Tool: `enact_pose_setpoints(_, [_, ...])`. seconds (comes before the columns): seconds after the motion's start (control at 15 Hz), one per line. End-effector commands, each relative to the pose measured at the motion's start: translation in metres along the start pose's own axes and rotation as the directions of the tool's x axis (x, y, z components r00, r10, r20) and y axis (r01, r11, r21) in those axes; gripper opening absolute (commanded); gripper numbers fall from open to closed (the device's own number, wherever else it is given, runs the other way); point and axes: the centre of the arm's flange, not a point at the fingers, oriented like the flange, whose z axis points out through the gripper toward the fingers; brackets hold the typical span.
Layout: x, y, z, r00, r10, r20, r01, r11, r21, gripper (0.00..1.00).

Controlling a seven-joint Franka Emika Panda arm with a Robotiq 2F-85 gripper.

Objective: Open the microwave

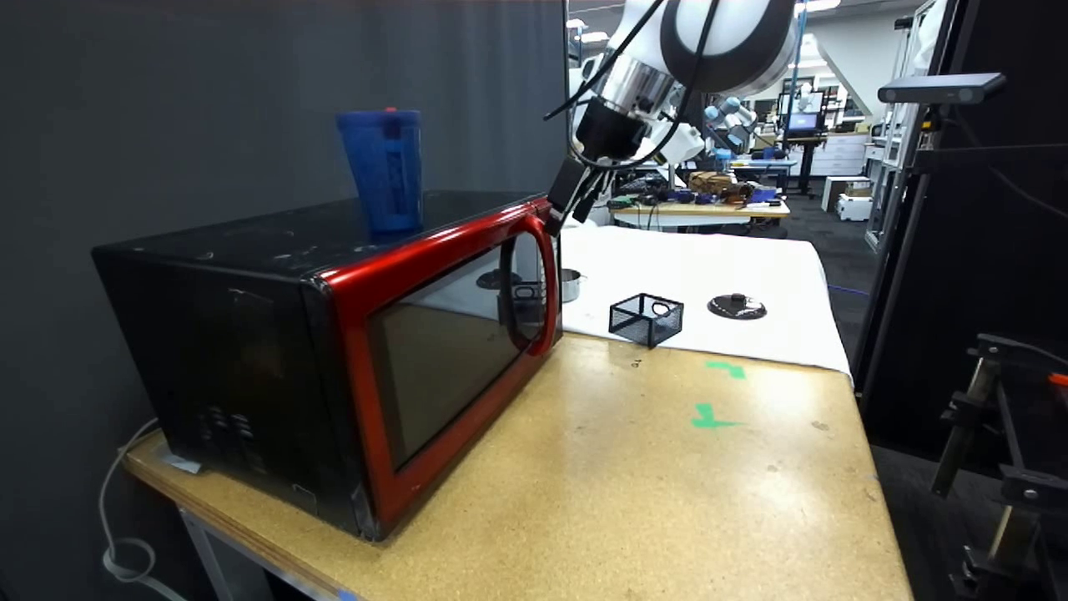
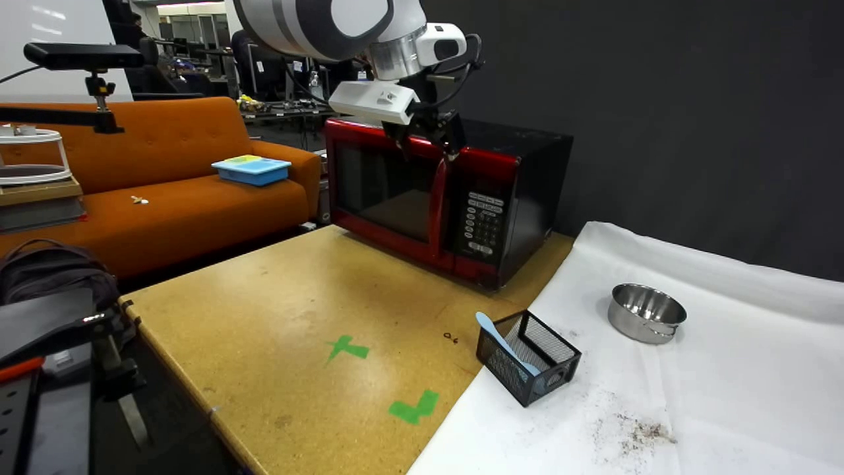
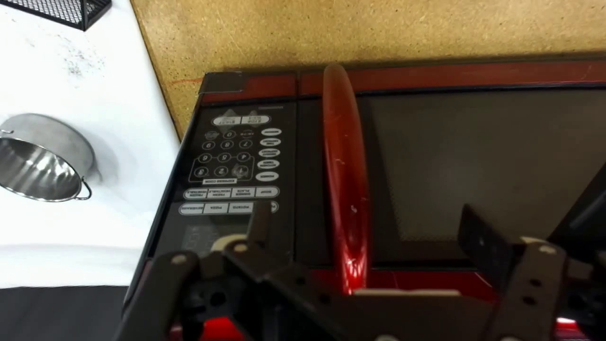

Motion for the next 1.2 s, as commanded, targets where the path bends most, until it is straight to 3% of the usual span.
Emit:
enact_pose_setpoints(0.0, [0.017,-0.002,0.017,1.000,-0.008,-0.016,0.008,1.000,0.000,1.00])
enact_pose_setpoints(0.13, [0.021,-0.003,0.025,1.000,-0.017,-0.013,0.017,1.000,0.010,1.00])
enact_pose_setpoints(0.2, [0.022,-0.004,0.029,1.000,-0.018,-0.011,0.018,1.000,0.016,0.75])
enact_pose_setpoints(0.33, [0.023,-0.005,0.036,1.000,-0.018,-0.005,0.018,1.000,0.023,0.68])
enact_pose_setpoints(0.93, [0.024,0.003,0.036,1.000,-0.006,-0.003,0.006,1.000,0.000,0.03])
enact_pose_setpoints(1.13, [0.019,0.002,0.036,1.000,-0.012,0.003,0.012,1.000,-0.002,0.06])
